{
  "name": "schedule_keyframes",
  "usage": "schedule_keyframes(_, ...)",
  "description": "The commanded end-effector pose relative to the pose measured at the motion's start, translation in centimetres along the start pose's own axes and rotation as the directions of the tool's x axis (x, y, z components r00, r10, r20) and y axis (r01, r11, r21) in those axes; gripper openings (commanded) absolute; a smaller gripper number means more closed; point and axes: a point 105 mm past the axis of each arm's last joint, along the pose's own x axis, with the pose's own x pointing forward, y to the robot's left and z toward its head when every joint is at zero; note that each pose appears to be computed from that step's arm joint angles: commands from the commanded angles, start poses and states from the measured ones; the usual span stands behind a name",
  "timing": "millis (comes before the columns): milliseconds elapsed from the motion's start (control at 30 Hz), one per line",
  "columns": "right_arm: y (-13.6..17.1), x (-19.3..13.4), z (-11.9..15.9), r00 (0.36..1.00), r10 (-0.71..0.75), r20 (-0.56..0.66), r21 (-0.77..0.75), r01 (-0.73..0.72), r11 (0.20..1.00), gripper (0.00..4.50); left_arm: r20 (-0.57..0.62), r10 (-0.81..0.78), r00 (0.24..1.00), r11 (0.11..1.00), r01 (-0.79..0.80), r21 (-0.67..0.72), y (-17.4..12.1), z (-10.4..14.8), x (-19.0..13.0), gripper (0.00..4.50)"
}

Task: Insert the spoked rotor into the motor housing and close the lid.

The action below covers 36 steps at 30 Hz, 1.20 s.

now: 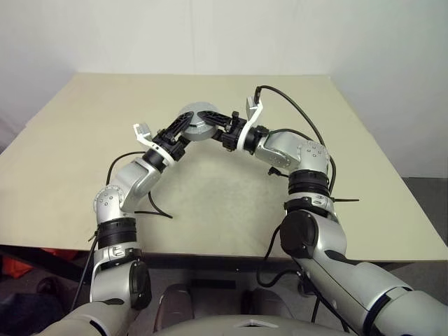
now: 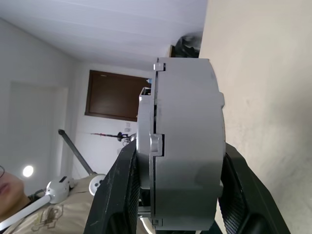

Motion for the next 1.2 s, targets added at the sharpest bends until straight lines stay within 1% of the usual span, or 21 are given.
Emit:
schedule_keyframes(33,2.4,-0.1,0.7,0.996,0.087,0.023,-0.036,-0.086,0.996,2.04,0.000,-0.042,0.999,0.998,0.042,0.041,-1.6,0.2,0.2,2.10)
schedule_keyframes(133,2.3,-0.1,0.7,0.996,0.080,0.024,-0.044,-0.079,0.996,2.04,0.000,-0.042,0.999,0.998,0.042,0.038,-1.6,0.2,0.2,2.10)
schedule_keyframes(233,2.5,-0.2,0.8,0.995,0.090,0.037,-0.088,-0.087,0.992,2.04,0.000,-0.040,0.999,0.998,0.040,0.043,-1.5,0.1,0.3,2.10)
schedule_keyframes(300,2.2,-0.2,0.8,0.996,0.078,0.044,-0.096,-0.074,0.993,2.77,0.004,-0.040,0.999,0.998,0.040,0.042,-1.5,0.2,0.3,2.10)
schedule_keyframes(333,2.1,-0.2,0.8,0.996,0.072,0.045,-0.096,-0.067,0.993,2.98,0.006,-0.041,0.999,0.998,0.041,0.041,-1.5,0.3,0.3,2.10)
schedule_keyframes(367,2.0,-0.2,0.9,0.997,0.065,0.048,-0.105,-0.059,0.993,3.32,0.007,-0.042,0.999,0.998,0.042,0.041,-1.5,0.3,0.3,2.10)
schedule_keyframes(467,1.6,-0.1,1.3,0.997,0.022,0.076,-0.133,-0.012,0.991,4.40,0.011,-0.044,0.999,0.998,0.044,0.040,-1.6,0.4,0.3,2.10)
schedule_keyframes(500,1.5,-0.1,1.4,0.996,0.019,0.085,-0.138,-0.007,0.990,4.49,0.014,-0.044,0.999,0.998,0.043,0.040,-1.6,0.4,0.3,2.10)
schedule_keyframes(600,1.5,-0.1,1.5,0.996,0.023,0.090,-0.147,-0.010,0.989,4.49,0.034,-0.036,0.999,0.998,0.034,0.048,-1.5,0.7,0.2,2.10)
schedule_keyframes(667,0.9,0.0,1.8,0.994,-0.008,0.113,-0.163,0.026,0.986,4.49,0.069,-0.024,0.997,0.998,0.020,0.065,-1.3,1.4,0.0,2.10)
schedule_keyframes(733,-0.4,-0.1,2.4,0.985,-0.069,0.156,-0.182,0.098,0.978,4.49,0.152,0.003,0.988,0.994,-0.020,0.106,-1.0,3.0,-0.5,2.10)
schedule_keyframes(800,-1.5,-0.3,3.0,0.974,-0.116,0.194,-0.174,0.150,0.973,4.49,0.271,0.013,0.963,0.985,-0.059,0.164,-1.0,5.3,-1.5,2.10)
schedule_keyframes(900,-2.0,-0.5,3.5,0.968,-0.130,0.214,-0.162,0.167,0.973,4.49,0.411,0.039,0.911,0.973,-0.128,0.192,-0.7,8.1,-3.6,2.10)
schedule_keyframes(967,-1.9,-0.6,3.6,0.968,-0.128,0.214,-0.164,0.165,0.972,4.49,0.462,0.054,0.885,0.971,-0.154,0.181,-0.4,9.1,-4.6,2.10)
schedule_keyframes(1000,-2.0,-0.7,3.6,0.968,-0.131,0.216,-0.165,0.168,0.972,4.49,0.497,0.075,0.865,0.969,-0.181,0.169,0.0,9.7,-5.3,2.10)
schedule_keyframes(1067,-2.2,-0.8,3.7,0.966,-0.141,0.218,-0.168,0.180,0.969,4.49,0.594,0.143,0.791,0.955,-0.269,0.128,1.3,11.4,-7.8,2.10)
schedule_keyframes(1133,-2.3,-0.8,3.7,0.965,-0.147,0.218,-0.167,0.185,0.968,4.49,0.651,0.182,0.737,0.944,-0.317,0.096,2.0,12.4,-9.4,2.10)
schedule_keyframes(1200,-2.3,-0.8,3.6,0.965,-0.151,0.217,-0.168,0.189,0.968,4.49,0.708,0.230,0.668,0.928,-0.370,0.047,2.9,13.6,-11.2,2.10)
